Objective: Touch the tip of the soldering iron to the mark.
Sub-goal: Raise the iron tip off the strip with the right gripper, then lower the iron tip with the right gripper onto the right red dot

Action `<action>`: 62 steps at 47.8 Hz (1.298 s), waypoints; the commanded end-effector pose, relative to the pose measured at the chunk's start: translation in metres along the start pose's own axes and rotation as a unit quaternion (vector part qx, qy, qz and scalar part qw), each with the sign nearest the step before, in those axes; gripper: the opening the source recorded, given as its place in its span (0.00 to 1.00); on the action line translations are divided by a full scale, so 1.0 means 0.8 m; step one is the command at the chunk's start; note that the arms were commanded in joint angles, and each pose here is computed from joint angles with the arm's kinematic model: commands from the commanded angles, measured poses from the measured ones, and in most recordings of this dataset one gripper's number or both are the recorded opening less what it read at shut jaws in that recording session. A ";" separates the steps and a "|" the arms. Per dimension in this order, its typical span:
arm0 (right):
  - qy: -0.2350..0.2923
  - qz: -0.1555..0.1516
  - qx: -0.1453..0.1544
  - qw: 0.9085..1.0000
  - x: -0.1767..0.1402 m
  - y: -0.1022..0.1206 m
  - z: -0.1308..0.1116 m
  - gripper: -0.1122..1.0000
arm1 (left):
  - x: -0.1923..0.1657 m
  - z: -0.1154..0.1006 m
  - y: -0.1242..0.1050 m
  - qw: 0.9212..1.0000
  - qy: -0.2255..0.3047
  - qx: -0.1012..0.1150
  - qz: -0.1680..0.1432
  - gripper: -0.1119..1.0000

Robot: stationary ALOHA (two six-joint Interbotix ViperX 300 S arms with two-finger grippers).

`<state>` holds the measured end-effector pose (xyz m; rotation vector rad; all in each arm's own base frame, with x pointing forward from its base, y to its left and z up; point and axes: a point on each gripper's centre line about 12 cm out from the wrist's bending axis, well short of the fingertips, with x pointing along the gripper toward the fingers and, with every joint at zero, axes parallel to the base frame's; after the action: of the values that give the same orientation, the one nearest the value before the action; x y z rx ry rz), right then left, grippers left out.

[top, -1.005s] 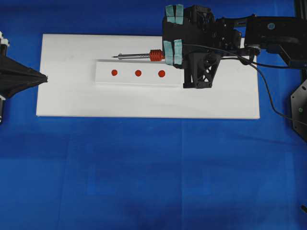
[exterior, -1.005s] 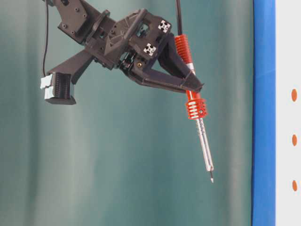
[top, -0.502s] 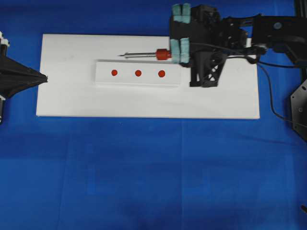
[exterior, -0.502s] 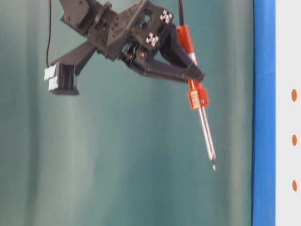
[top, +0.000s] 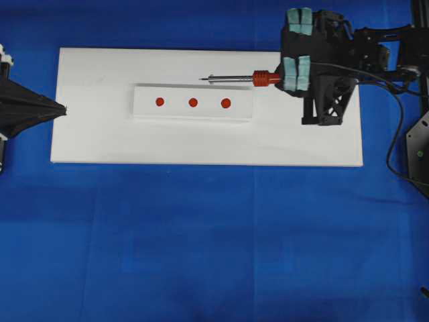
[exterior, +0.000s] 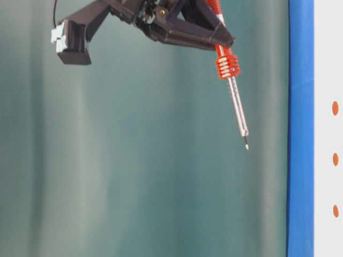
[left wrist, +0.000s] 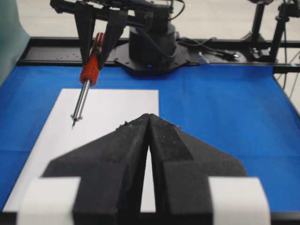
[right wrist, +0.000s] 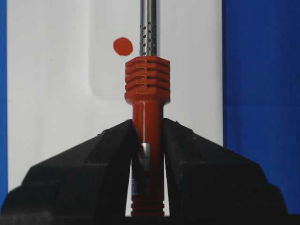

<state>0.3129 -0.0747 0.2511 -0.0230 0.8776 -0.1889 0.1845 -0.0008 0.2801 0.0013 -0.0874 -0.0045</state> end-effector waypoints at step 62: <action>-0.006 0.001 0.001 1.000 0.010 0.001 0.005 0.16 | 0.002 0.007 0.000 1.000 -0.010 0.001 0.000 0.10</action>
<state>0.3172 -0.0755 0.2450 -0.0225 0.8836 -0.1873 0.1845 -0.0008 0.2801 -0.0002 -0.0874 -0.0046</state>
